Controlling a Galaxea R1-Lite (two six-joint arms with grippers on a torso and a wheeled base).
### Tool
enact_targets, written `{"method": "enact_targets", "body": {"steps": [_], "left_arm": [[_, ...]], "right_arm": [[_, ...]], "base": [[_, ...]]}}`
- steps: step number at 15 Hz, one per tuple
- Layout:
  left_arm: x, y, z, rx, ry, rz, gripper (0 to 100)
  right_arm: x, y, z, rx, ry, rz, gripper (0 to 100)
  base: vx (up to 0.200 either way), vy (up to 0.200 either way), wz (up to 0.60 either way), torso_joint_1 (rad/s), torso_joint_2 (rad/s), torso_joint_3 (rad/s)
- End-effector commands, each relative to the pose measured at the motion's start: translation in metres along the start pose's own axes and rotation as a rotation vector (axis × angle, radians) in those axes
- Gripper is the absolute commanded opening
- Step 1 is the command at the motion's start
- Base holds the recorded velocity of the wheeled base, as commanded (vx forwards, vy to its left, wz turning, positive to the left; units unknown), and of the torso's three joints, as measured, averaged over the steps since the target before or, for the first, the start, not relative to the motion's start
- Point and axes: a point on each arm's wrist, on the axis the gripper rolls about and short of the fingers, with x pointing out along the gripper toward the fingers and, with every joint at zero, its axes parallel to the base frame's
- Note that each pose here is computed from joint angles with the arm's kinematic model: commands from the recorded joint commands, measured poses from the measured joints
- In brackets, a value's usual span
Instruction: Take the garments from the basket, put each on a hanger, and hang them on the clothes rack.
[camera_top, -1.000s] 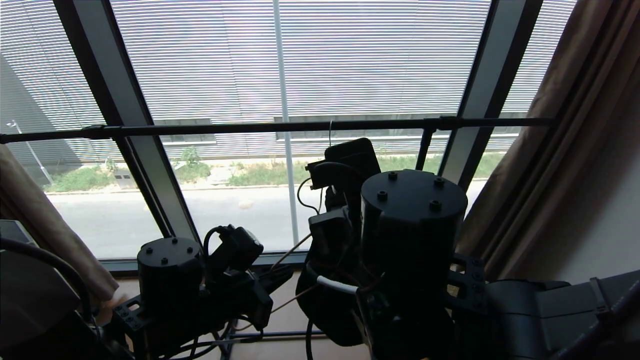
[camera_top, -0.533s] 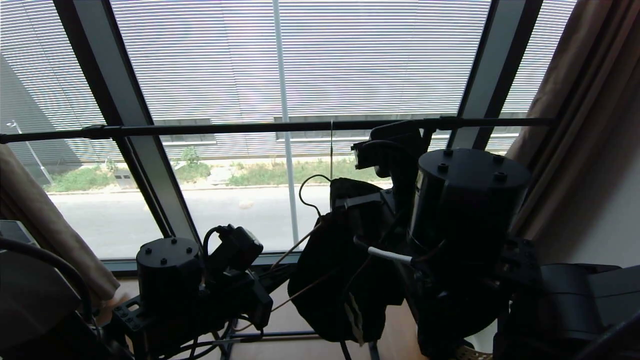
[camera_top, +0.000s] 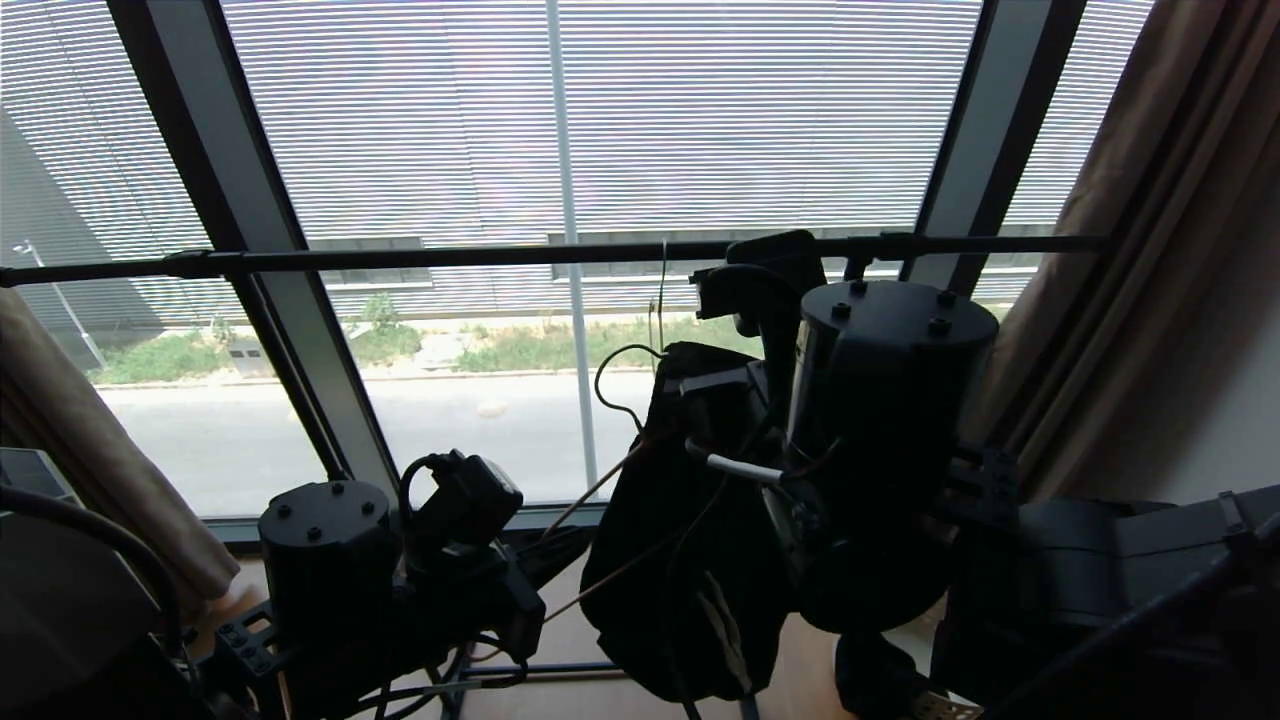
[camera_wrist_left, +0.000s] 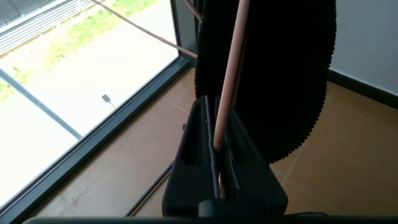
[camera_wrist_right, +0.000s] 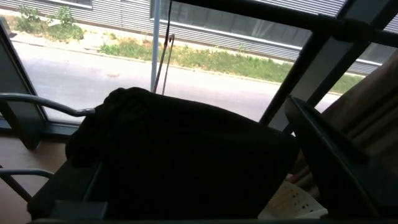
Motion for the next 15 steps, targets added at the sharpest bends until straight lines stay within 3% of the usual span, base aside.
{"method": "enact_targets", "body": {"steps": [1,15], "left_arm": [[-0.001,-0.001,0.0,0.001,-0.002,-0.002,0],[0.007,0.008,-0.001,-0.022,-0.003,0.043,0]], "right_arm": [[0.012,0.014,-0.012,-0.024,0.018,-0.006,100],[0.01,0.018,-0.024,-0.055,0.039,-0.012,100]], "base": [[0.0,0.0,0.0,0.0,0.0,0.0],[0.0,0.0,0.0,0.0,0.0,0.0]]}}
